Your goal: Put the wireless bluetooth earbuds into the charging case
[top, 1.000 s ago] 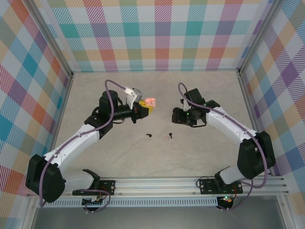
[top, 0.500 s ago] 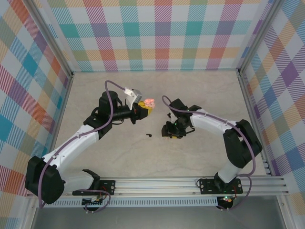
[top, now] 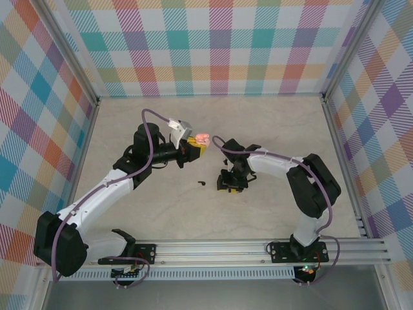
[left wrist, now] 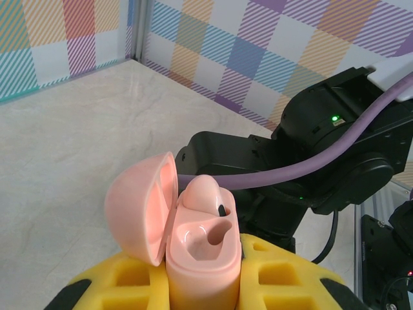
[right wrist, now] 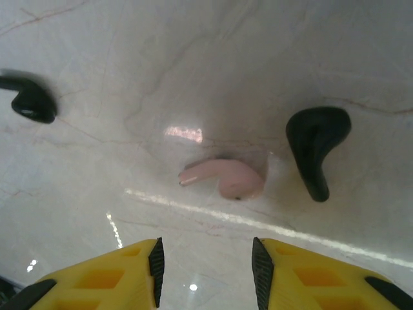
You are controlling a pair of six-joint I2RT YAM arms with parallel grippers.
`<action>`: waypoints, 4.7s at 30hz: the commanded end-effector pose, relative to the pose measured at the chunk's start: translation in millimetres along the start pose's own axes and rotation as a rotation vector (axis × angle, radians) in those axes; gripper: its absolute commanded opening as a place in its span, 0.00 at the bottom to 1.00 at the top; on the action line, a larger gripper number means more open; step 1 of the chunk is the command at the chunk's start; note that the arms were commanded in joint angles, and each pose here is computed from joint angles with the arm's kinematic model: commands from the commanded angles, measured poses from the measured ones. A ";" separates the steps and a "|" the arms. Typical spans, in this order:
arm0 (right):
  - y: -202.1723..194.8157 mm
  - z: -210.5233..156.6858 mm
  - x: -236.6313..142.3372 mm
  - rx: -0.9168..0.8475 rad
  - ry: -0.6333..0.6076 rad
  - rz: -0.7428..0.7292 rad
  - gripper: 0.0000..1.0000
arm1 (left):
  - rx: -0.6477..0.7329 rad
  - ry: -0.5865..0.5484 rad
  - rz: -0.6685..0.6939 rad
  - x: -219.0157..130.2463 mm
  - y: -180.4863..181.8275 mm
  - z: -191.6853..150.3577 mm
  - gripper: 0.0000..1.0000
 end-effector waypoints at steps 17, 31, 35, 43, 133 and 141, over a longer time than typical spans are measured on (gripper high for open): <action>19.2 30.2 12.8 -0.018 -0.039 -0.049 0.41 | 0.026 -0.012 -0.004 -2.5 -3.5 3.5 0.07; 25.3 28.1 10.6 -0.131 -0.047 -0.195 0.40 | 0.030 -0.014 0.002 -2.5 -3.0 2.4 0.07; 26.9 28.7 9.2 -0.188 -0.044 -0.240 0.40 | 0.030 -0.017 0.003 -3.5 -3.6 3.1 0.07; 29.5 29.3 6.8 -0.250 -0.007 -0.255 0.39 | 0.030 -0.018 0.004 -4.3 -4.1 3.2 0.07; 3.4 116.5 -1.7 0.102 -0.230 -0.178 0.24 | -0.025 -0.023 0.089 2.3 10.8 -10.9 0.07; 0.8 116.5 3.6 0.079 -0.194 -0.209 0.35 | -0.026 -0.021 0.089 2.6 11.1 -11.4 0.07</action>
Point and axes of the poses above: each hand's point on the last joint's axis, 136 mm out from that joint toward the fingers, its own x axis out along the fingers, its own y axis along the line the jaws close on, z = x × y, the point moved 6 cm from there along -x, back along the fingers, and after that the axes turned 3 degrees about x, right-handed, at the moved point
